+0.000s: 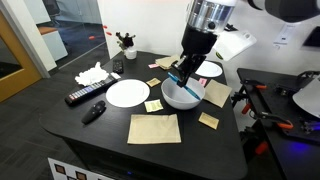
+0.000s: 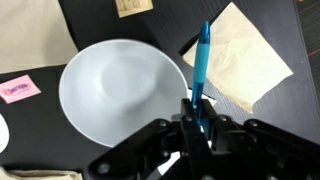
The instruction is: Put the blue pen in the bowl
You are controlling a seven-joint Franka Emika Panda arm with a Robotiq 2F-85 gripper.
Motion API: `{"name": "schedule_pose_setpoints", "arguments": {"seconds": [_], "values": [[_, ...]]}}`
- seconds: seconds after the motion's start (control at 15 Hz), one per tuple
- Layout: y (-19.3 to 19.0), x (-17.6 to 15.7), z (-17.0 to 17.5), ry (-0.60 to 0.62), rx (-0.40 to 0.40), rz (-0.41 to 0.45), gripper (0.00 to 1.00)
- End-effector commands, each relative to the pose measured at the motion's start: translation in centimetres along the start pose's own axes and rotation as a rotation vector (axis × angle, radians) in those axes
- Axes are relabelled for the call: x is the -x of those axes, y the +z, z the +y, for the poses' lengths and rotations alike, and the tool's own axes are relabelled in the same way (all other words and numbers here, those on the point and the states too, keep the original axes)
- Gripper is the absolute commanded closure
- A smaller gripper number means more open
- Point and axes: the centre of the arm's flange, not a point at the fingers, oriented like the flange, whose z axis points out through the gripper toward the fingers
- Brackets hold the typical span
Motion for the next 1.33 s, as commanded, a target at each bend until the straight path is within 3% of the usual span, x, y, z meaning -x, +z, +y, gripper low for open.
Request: {"name": "schedule_pose_setpoints", "arguments": {"seconds": [0.0,0.53,0.6,0.73,1.13,1.27], "values": [[-1.4,-2.3,3.1,-0.058,0.056,-0.058,0.97],[-0.4,-5.0,6.3,-0.122,0.104,-0.139,0.97],[-0.4,-5.1,6.3,-0.119,0.103,-0.145,0.62],[-0.3,-5.0,6.4,-0.125,0.101,-0.154,0.54],[-1.3,-4.5,6.2,-0.111,0.103,-0.141,0.09],[-2.1,-4.5,6.1,-0.108,0.100,-0.125,0.00]]}}
